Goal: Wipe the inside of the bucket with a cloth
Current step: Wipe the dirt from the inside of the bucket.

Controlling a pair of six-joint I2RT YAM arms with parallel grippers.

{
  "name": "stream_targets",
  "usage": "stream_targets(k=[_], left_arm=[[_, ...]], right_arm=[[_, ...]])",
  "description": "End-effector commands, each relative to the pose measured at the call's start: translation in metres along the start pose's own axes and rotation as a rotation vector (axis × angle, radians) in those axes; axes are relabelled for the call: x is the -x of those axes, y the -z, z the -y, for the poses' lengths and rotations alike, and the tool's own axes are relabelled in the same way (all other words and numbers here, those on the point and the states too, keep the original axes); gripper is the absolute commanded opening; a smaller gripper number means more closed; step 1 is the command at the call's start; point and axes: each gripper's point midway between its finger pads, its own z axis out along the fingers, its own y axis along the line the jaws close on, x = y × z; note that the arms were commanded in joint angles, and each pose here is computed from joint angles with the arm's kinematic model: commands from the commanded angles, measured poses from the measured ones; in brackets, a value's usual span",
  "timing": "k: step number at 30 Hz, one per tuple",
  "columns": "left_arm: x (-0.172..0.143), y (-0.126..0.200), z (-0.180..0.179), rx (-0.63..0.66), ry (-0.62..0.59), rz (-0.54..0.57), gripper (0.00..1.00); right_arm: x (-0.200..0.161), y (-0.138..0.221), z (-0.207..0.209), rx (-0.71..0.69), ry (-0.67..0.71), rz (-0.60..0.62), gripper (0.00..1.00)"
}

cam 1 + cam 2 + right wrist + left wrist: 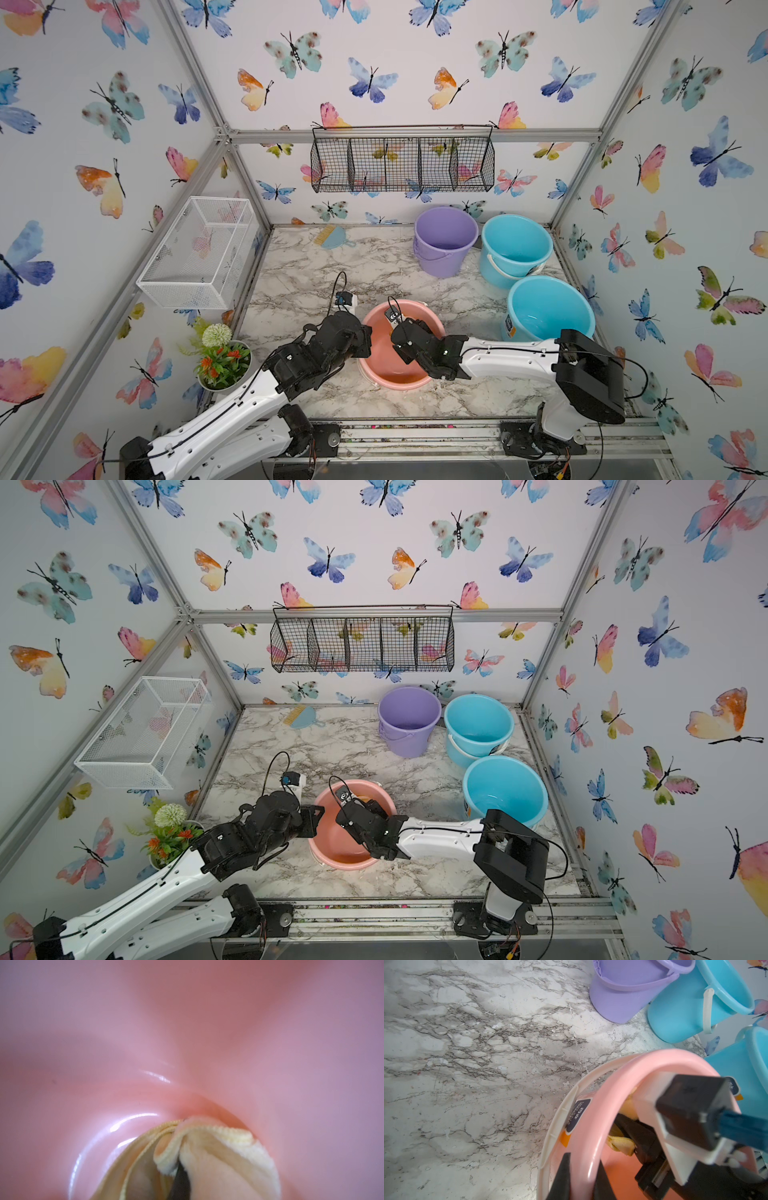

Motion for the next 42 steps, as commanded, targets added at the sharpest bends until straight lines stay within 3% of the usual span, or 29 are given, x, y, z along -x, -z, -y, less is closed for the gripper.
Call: stream_targets(k=[1,11,18,21,26,29,35,42], left_arm=[[0.004,0.005,0.012,-0.054,-0.03,0.006,0.0],[0.008,0.004,0.016,-0.053,-0.042,0.009,0.0],[0.009,0.004,0.016,-0.052,-0.054,0.011,0.0],[0.008,0.003,0.016,-0.047,-0.06,0.007,0.0],[0.009,0.002,0.016,-0.048,-0.059,0.007,0.0],[0.01,0.001,0.017,-0.049,-0.057,0.01,0.0],[0.01,-0.002,0.015,-0.044,-0.052,0.012,0.0],[0.016,-0.008,0.013,-0.044,-0.041,0.011,0.0]], right_arm=[[-0.06,0.01,0.016,-0.005,0.165,-0.246,0.02],[-0.124,0.034,-0.002,0.178,0.345,-0.646,0.02],[-0.128,0.044,-0.048,0.45,0.298,-0.673,0.02],[-0.117,0.046,-0.07,0.571,0.261,-0.628,0.02],[-0.075,0.048,-0.097,0.732,0.158,-0.447,0.02],[-0.043,0.045,-0.094,0.752,0.07,-0.34,0.02],[0.019,0.06,-0.075,0.702,-0.031,-0.098,0.02],[0.054,0.092,-0.015,0.476,-0.103,0.054,0.02]])
